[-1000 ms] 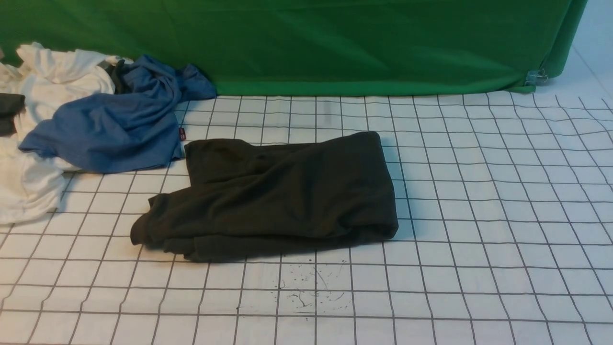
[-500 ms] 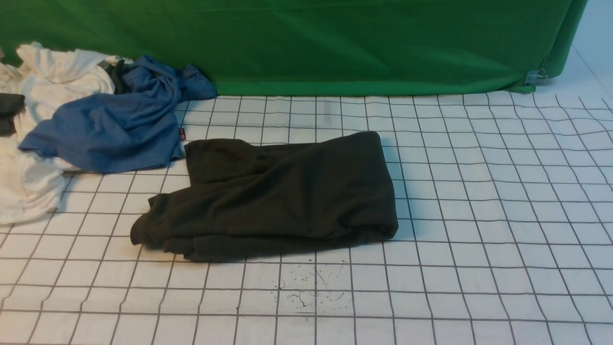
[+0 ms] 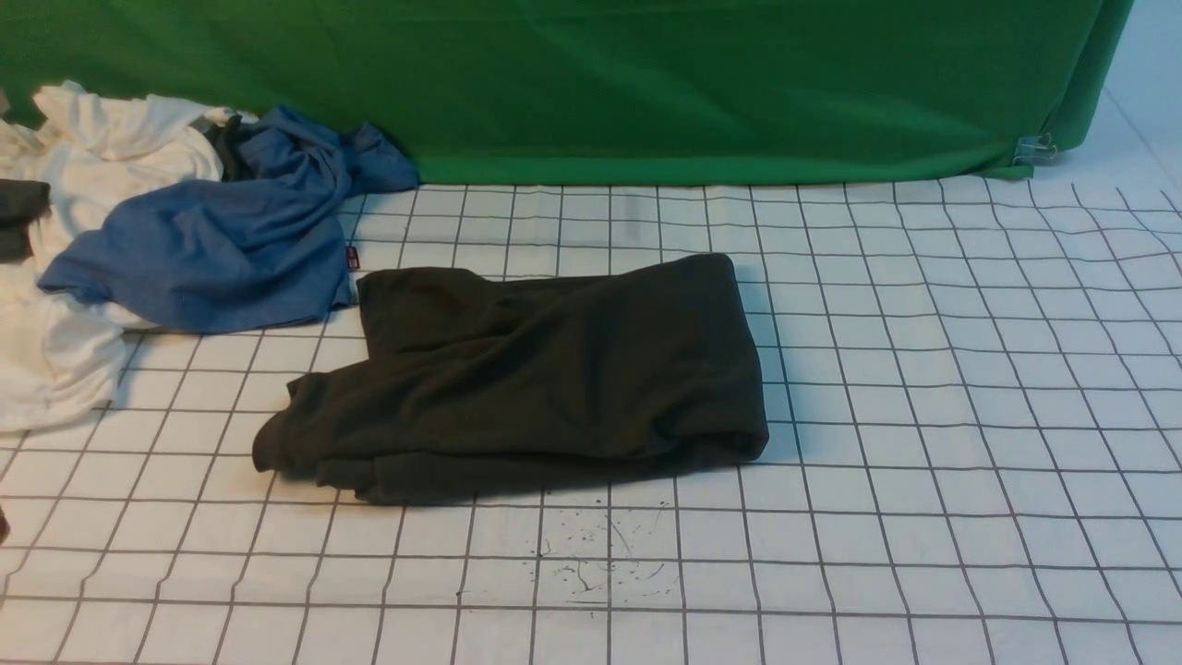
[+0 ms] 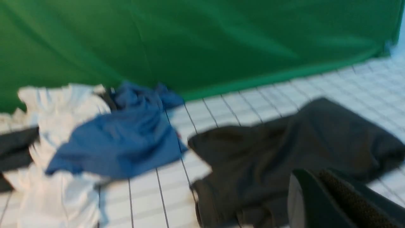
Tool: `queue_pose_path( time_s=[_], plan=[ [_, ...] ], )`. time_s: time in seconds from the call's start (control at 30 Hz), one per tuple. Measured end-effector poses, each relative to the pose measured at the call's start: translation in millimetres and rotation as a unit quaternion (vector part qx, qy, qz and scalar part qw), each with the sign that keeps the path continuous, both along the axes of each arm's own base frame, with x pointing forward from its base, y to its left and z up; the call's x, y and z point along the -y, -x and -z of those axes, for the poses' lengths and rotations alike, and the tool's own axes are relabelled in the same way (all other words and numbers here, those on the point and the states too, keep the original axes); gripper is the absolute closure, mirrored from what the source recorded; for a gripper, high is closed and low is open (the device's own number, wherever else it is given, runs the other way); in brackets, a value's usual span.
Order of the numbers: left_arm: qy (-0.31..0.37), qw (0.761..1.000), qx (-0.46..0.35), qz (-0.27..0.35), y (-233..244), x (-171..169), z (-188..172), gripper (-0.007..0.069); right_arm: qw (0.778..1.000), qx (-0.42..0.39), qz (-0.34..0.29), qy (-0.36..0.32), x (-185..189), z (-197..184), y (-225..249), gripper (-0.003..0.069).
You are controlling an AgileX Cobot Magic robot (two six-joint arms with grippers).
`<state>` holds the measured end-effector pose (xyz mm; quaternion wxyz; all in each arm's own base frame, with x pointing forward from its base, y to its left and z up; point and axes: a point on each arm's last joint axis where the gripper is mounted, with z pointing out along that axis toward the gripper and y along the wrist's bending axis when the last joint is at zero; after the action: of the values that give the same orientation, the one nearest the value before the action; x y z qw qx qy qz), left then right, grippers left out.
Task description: Fold a long-sleeved shirt over a white checkered tablecloth.
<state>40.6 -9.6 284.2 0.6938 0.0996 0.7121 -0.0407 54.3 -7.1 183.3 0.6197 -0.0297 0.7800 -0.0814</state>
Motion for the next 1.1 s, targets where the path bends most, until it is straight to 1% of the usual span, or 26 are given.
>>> queue_pose_path(
  time_s=[0.03, 0.1, 0.2, 0.3, 0.4, 0.63, 1.1],
  plan=[
    [0.005, 1.0, 0.029, -0.009, -3.1, -0.7, 2.1, 0.0634, 1.0, 0.0, 0.0, 0.0, 0.0, 0.0, 0.0, 0.058],
    [0.01, 0.998, 0.057, -0.032, -9.3, -2.4, 13.7, 0.0634, 1.0, 0.0, 0.0, 0.0, 0.0, 0.0, 0.0, 0.0574],
    [0.011, 0.996, 0.059, -0.059, -15.0, -4.9, 31.9, 0.0634, 1.0, 0.0, 0.0, 0.0, 0.0, 0.0, 0.0, 0.0569],
    [0.02, 0.994, 0.035, -0.098, -18.8, -9.4, 61.9, 0.0634, 1.0, 0.0, 0.0, 0.0, 0.0, 0.0, 0.0, 0.0559],
    [0.02, 0.993, 0.02, -0.112, -17.0, -10.9, 77.8, 0.0634, 1.0, 0.0, 0.0, 0.0, 0.0, 0.0, 0.0, 0.0548],
    [0.017, 0.993, -0.052, -0.109, -15.6, -9.8, 92.6, 0.0634, 1.0, 0.0, 0.0, 0.0, 0.0, 0.0, 0.0, 0.0535],
    [0.016, 0.992, -0.056, -0.108, -15.5, -9.8, 93.3, 0.0634, 1.0, 0.0, 0.0, 0.0, 0.0, 0.0, 0.0, 0.0497]
  ],
)
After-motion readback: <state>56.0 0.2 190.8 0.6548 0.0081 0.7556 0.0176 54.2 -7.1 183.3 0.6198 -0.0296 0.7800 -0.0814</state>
